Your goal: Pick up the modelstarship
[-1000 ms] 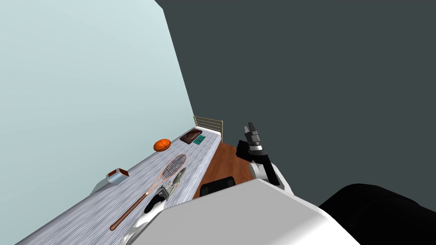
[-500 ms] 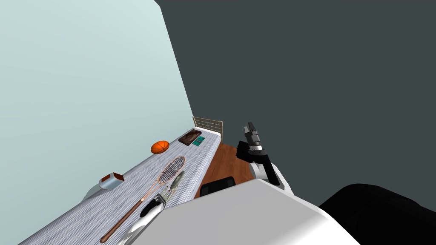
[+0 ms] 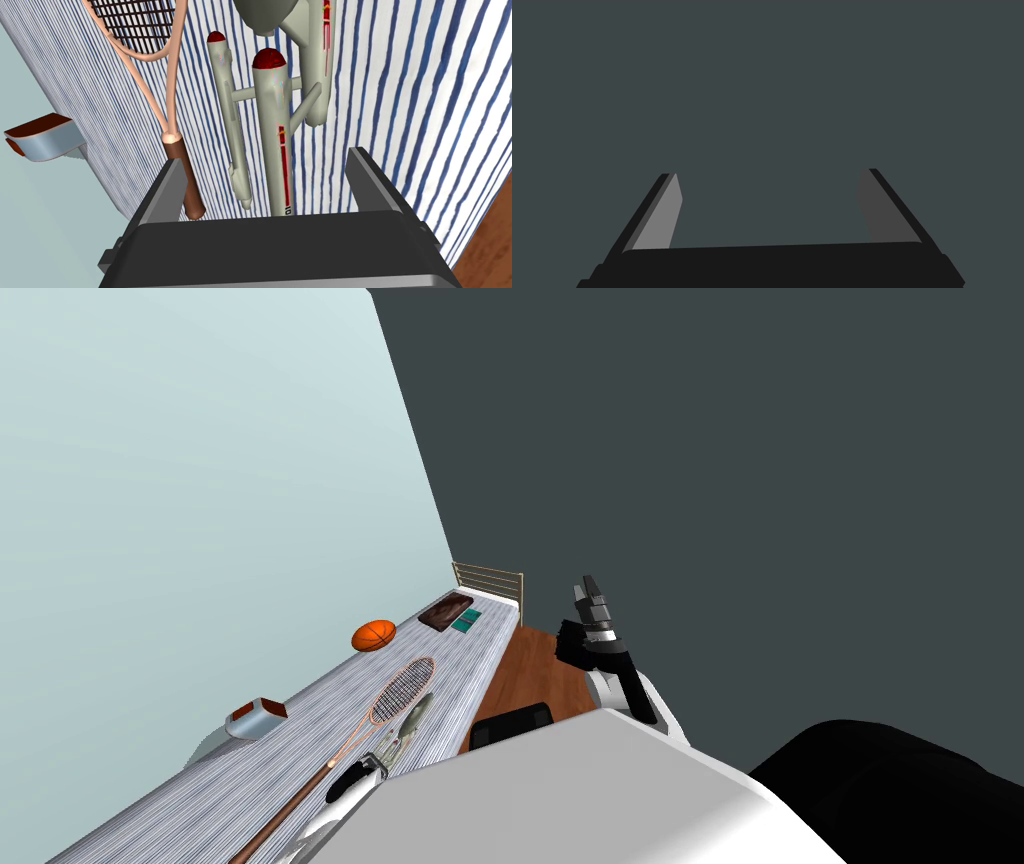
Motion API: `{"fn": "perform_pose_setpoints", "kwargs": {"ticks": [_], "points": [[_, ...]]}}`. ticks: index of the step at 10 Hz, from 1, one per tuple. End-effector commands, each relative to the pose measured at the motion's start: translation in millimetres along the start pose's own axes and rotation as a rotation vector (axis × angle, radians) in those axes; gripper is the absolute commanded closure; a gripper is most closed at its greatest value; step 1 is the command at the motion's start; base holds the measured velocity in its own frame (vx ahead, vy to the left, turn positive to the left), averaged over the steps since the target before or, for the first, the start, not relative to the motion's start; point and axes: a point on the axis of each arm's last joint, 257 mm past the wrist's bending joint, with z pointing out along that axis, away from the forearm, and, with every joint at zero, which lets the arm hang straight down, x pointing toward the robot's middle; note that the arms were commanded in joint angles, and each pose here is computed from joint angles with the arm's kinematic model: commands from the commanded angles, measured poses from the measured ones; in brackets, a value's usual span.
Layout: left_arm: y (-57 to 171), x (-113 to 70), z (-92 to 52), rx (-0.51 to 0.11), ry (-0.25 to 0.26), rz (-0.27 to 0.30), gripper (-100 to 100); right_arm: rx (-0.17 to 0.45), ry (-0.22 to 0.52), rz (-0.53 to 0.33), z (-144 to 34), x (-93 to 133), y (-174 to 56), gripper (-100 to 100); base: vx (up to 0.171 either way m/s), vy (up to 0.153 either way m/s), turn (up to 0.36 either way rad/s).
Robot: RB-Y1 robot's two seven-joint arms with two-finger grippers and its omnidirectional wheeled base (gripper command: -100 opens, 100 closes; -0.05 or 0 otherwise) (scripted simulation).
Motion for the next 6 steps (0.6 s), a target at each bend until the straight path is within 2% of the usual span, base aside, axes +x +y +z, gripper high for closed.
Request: {"fn": "perform_pose_setpoints", "kwargs": {"ticks": [1,2,3,4,6], "points": [[5.5,-5.8,0.4,-0.015,-0.012,-0.015,-100,0.0,0.0,0.0,0.0,0.0,0.0,0,0.027,0.006,-0.007],[3.3,-3.6,0.7,-0.01,-0.008,-0.008,-100,0.0,0.0,0.0,0.0,0.0,0.0,0,0.013,0.003,-0.002],[3.6,-4.0,0.7,-0.01,-0.008,-0.009,0,0.0,0.0,0.0,0.0,0.0,0.0,0,0.0,0.0,0.0],[19.1,-7.4,-1.2,-0.01,-0.002,0.001,-100,0.0,0.0,0.0,0.0,0.0,0.0,0,0.083,0.048,0.081],[19.1,-7.4,-1.2,-0.01,-0.002,0.001,-100,0.0,0.0,0.0,0.0,0.0,0.0,0,0.07,0.035,0.017]]}}
